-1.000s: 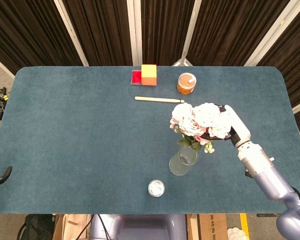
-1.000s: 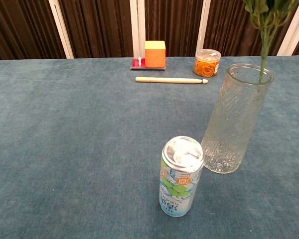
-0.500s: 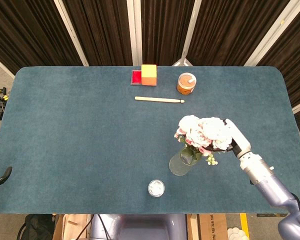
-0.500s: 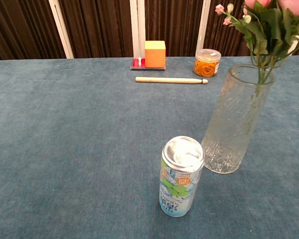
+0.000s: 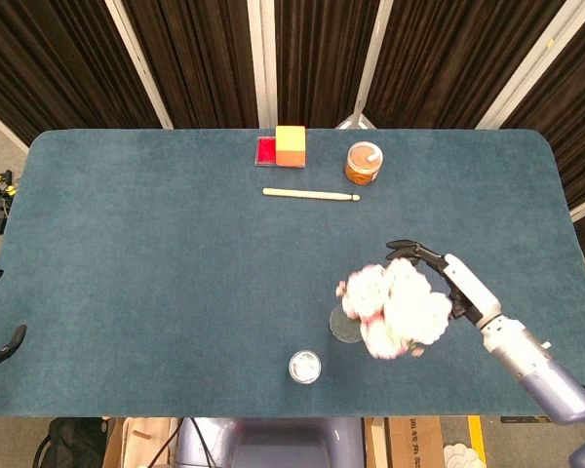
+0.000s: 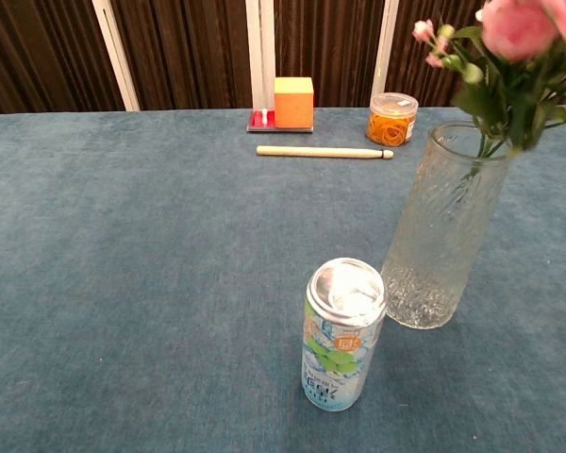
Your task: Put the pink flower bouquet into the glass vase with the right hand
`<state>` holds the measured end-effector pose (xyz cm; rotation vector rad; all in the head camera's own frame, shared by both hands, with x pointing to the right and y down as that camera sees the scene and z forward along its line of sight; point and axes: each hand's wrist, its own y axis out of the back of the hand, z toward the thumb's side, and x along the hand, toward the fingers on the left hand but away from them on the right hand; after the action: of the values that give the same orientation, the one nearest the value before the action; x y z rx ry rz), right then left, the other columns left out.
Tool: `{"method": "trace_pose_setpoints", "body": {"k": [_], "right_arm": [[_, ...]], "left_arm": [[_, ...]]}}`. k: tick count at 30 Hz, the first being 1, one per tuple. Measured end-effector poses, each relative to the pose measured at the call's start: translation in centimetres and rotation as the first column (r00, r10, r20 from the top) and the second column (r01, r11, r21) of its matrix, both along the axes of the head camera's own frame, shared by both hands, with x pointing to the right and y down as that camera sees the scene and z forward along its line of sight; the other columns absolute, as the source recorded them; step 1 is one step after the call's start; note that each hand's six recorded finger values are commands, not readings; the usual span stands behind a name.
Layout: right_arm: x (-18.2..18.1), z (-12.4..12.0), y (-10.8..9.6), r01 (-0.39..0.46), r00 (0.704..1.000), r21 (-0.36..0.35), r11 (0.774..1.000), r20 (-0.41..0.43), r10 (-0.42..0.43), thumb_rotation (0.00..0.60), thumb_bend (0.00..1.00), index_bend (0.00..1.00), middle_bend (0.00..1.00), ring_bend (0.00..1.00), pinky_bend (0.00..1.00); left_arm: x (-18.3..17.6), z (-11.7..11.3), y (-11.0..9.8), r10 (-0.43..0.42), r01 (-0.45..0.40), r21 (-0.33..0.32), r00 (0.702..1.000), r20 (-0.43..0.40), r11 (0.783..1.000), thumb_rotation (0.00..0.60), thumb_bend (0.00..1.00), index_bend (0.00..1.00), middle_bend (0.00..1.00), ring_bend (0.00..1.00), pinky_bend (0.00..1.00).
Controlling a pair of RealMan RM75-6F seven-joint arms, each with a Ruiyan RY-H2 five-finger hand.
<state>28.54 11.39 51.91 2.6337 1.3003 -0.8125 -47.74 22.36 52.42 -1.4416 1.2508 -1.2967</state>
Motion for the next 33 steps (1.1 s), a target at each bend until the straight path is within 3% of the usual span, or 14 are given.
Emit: {"method": "trace_pose_setpoints", "body": {"k": [5,12,17,21,24,28,33], "right_arm": [[1.3,-1.2,0.2,0.018,0.999,0.025,1.0,-0.028,-0.018,0.6,0.15,0.24,0.12,0.07,0.02],[5.2,-3.0,-0.1,0.0,0.992,0.067,0.998,-0.126,0.008,0.6,0.15,0.23,0.11,0.06,0.02],[9.3,-4.3,-0.2,-0.015,0.97,0.109,0.994,-0.24,0.041,0.6,0.15,0.2,0.11,0.15,0.09],[11.8,-4.8,-0.3,-0.021,0.935,0.187,0.982,-0.343,0.086,0.6,0.15,0.18,0.11,0.08,0.05],[13.7,-4.7,0.4,0.008,0.88,0.278,0.96,-0.458,0.126,0.6,0.14,0.18,0.11,0.05,0.0],[15.5,-3.7,2.8,0.109,0.754,0.39,0.914,-0.632,0.179,0.6,0.13,0.18,0.11,0.05,0.0],[16.1,-1.2,6.9,0.178,0.608,0.461,0.87,-0.747,0.271,0.6,0.13,0.16,0.11,0.05,0.0]], "left_arm": [[0.0,-0.1,0.0,-0.001,0.001,0.001,1.0,-0.002,1.0,0.6,0.33,0.14,0.0,0.0,0.09],[-0.3,-0.1,-0.1,-0.012,0.012,0.0,1.0,-0.006,1.0,0.6,0.33,0.14,0.0,0.0,0.09],[-0.2,-0.2,0.0,-0.012,0.012,-0.003,1.0,-0.006,1.0,0.6,0.33,0.14,0.0,0.0,0.09],[-0.2,-0.2,0.1,-0.005,0.005,-0.007,1.0,-0.006,1.0,0.6,0.32,0.14,0.0,0.0,0.09],[-0.1,-0.2,0.3,0.005,-0.005,-0.022,1.0,-0.007,1.0,0.6,0.32,0.14,0.0,0.0,0.09],[-0.1,-0.2,0.4,0.016,-0.016,-0.03,1.0,-0.002,0.999,0.6,0.32,0.14,0.0,0.0,0.09],[-0.2,-0.2,0.4,0.017,-0.017,-0.035,1.0,-0.002,0.999,0.6,0.32,0.14,0.0,0.0,0.09]]}}
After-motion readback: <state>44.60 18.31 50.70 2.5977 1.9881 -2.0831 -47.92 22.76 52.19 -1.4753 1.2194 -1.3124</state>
